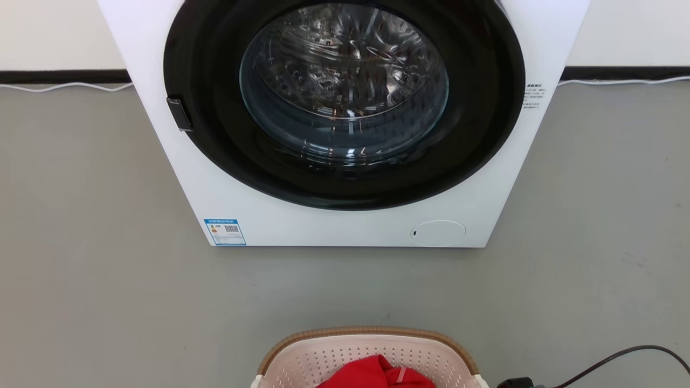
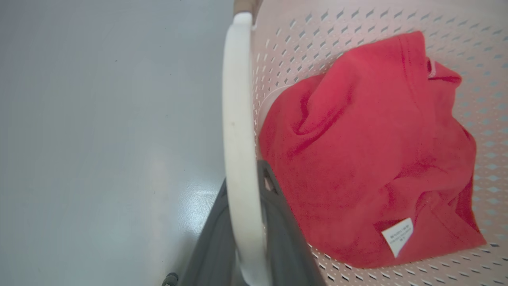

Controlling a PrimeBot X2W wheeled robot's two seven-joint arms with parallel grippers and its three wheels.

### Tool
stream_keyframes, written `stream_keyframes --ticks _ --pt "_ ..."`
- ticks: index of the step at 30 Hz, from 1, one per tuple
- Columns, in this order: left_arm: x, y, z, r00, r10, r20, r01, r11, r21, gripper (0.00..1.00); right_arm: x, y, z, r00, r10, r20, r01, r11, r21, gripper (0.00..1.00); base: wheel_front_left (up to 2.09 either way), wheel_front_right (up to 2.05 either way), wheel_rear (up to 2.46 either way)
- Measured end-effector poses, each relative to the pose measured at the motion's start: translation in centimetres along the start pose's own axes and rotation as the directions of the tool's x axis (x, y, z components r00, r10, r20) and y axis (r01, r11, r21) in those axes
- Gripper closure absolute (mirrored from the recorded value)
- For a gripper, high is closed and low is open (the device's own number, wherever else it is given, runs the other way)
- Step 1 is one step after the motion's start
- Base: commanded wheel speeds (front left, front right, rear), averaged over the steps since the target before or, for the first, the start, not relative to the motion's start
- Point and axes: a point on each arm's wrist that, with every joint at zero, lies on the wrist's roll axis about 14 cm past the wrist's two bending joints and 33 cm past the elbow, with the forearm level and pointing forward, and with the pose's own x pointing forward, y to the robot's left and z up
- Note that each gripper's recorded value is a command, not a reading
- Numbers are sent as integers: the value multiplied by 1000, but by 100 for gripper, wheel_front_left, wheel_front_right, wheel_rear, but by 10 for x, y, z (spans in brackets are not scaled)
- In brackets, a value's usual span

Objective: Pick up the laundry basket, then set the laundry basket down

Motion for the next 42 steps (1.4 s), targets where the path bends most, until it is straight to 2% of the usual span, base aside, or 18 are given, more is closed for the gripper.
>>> stream_keyframes --ticks 42 --pt "-9 -3 -19 999 4 -34 -4 1000 -13 100 -7 3 -20 999 1 -52 -1 1000 -1 100 0 0 0"
